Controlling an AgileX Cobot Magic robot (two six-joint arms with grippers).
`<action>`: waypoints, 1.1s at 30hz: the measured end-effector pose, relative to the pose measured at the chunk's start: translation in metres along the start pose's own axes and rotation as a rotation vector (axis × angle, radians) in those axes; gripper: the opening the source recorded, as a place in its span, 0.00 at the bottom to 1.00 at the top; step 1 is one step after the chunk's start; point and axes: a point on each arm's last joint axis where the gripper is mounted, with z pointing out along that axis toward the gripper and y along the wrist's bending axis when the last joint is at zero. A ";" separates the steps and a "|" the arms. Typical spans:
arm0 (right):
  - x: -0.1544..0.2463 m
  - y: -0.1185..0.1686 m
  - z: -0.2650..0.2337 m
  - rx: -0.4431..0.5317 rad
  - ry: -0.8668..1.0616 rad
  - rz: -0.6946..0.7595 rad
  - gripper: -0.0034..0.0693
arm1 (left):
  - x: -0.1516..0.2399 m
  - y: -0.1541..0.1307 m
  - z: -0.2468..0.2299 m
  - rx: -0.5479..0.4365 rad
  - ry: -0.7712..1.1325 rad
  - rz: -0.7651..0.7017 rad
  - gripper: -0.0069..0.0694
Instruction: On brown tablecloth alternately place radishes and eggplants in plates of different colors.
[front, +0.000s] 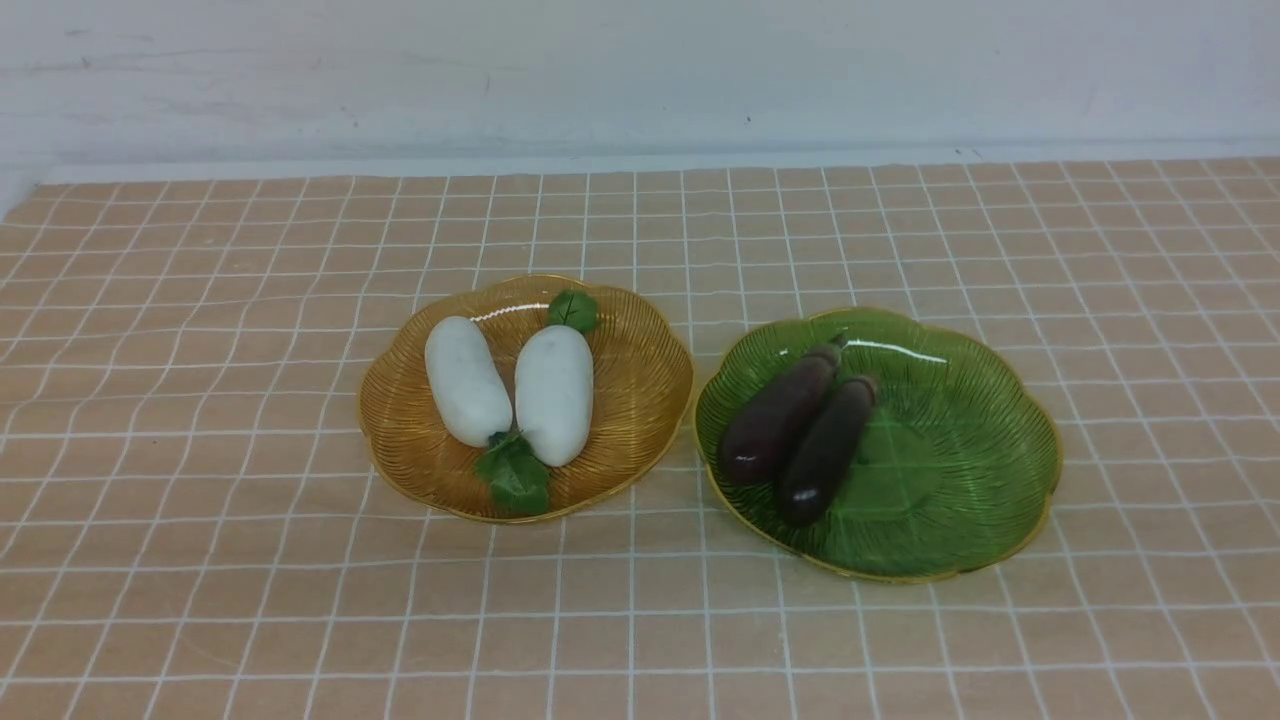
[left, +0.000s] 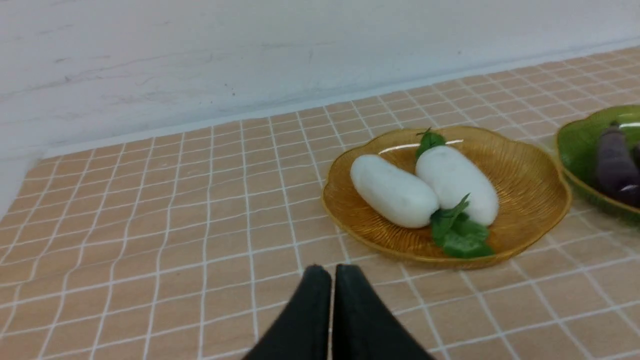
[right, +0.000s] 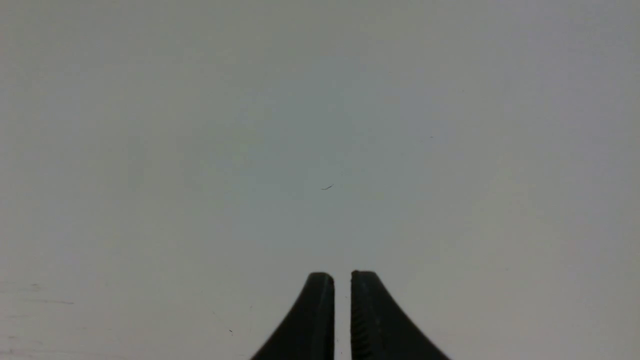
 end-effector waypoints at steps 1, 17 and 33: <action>0.000 0.000 0.000 0.000 0.000 -0.001 0.11 | 0.011 0.000 0.002 -0.023 0.001 0.013 0.09; 0.001 0.000 0.000 -0.002 0.008 -0.005 0.11 | 0.088 -0.001 0.023 -0.096 0.162 0.032 0.09; 0.001 0.000 0.000 -0.002 0.008 -0.005 0.11 | 0.088 -0.001 0.023 -0.097 0.153 0.032 0.09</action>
